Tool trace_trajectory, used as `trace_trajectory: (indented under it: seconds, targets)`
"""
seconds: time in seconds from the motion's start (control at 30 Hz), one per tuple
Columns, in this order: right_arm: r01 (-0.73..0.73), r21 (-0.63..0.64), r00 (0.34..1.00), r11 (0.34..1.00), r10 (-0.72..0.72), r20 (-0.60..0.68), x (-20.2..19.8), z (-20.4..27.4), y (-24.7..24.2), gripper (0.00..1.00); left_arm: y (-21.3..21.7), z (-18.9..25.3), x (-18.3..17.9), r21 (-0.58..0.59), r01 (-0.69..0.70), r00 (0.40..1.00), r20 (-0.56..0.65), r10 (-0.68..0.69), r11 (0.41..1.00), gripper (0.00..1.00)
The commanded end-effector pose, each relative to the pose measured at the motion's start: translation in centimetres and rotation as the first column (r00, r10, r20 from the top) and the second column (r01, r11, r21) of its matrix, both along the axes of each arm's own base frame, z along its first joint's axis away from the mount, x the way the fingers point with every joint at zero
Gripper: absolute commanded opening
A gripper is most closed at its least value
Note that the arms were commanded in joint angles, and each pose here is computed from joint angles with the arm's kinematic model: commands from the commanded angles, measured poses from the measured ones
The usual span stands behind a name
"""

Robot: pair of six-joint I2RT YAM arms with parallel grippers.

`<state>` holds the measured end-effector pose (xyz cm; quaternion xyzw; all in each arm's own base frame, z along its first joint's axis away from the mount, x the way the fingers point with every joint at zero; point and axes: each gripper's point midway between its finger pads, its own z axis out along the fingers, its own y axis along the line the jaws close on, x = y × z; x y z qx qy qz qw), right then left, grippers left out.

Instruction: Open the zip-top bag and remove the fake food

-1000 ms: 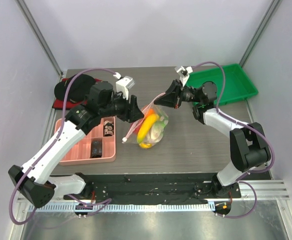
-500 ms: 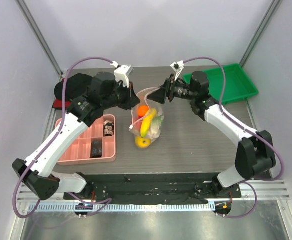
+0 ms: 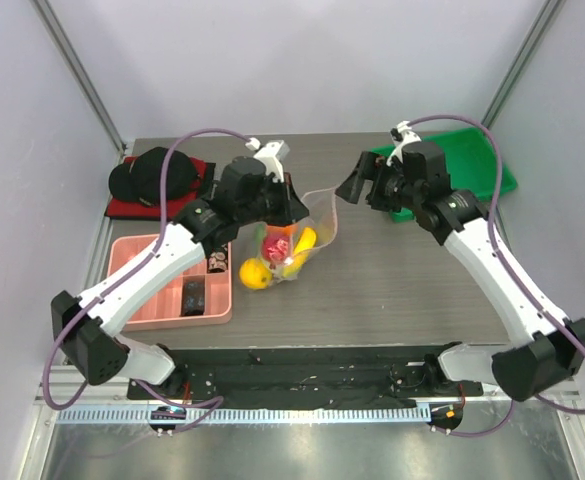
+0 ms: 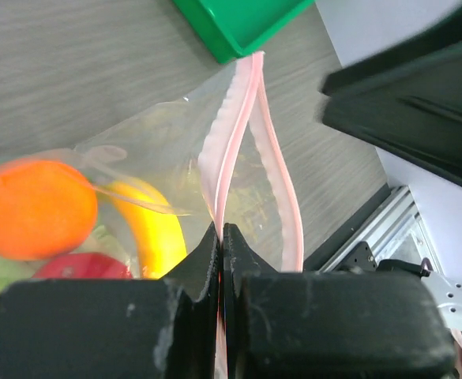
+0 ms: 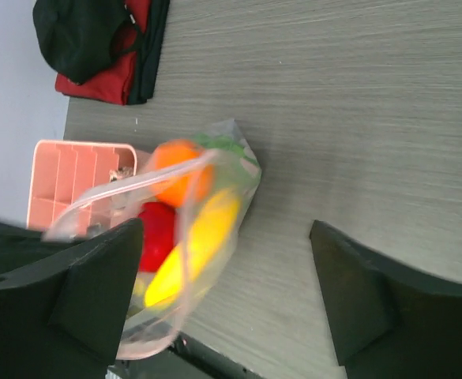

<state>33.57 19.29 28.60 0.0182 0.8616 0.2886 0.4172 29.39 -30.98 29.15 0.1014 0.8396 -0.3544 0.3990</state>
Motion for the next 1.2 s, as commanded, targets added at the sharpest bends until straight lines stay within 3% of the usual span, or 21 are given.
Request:
trace_trajectory:
  seconds: [0.0, 0.03, 0.23, 0.3, 0.57, 0.7, 0.8, 1.17]
  targets:
    - [0.047, 0.160, 0.998, 0.986, -0.042, -0.037, -3.6, 1.9, 0.0, 0.51, -2.4, 1.0, 1.4, -0.111, -0.022, 0.997, 0.068, 0.029, 0.994, 0.00]
    - [0.045, 0.206, 0.999, 0.977, -0.042, -0.018, -4.0, 2.9, 0.1, 0.22, -2.4, 0.1, 1.6, -0.111, -0.038, 0.998, 0.044, 0.043, 0.993, 0.00]
    - [-0.008, 0.210, 0.993, 0.978, 0.033, -0.115, -5.0, 0.4, 3.4, 0.24, -3.9, 1.0, 1.6, -0.186, -0.027, 0.997, 0.067, 0.040, 0.982, 0.00]
    - [0.033, 0.179, 0.988, 0.983, -0.005, -0.151, -4.9, -1.5, 3.2, 0.25, -4.2, 1.9, 1.4, -0.222, -0.019, 0.996, 0.085, 0.038, 0.975, 0.00]
    - [0.040, 0.173, 0.967, 0.984, 0.005, -0.255, -5.5, -7.4, 4.4, 0.23, -5.5, 2.7, 0.7, -0.232, 0.023, 0.994, 0.111, 0.003, 0.973, 0.00]
    - [0.046, 0.148, 0.955, 0.988, 0.000, -0.295, -5.7, -9.5, 4.3, 0.34, -6.1, 2.7, 0.3, -0.229, 0.042, 0.993, 0.114, -0.016, 0.972, 0.00]
    - [0.050, 0.176, 0.945, 0.983, 0.011, -0.327, -6.1, -10.4, 4.7, 0.49, -6.8, 2.6, -0.1, -0.225, 0.062, 0.993, 0.117, -0.036, 0.972, 0.00]
    - [0.126, 0.193, 0.913, 0.973, -0.037, -0.407, -7.6, -16.7, 4.0, 0.65, -9.1, -2.0, -1.0, -0.178, 0.083, 0.996, 0.054, -0.074, 0.981, 0.00]
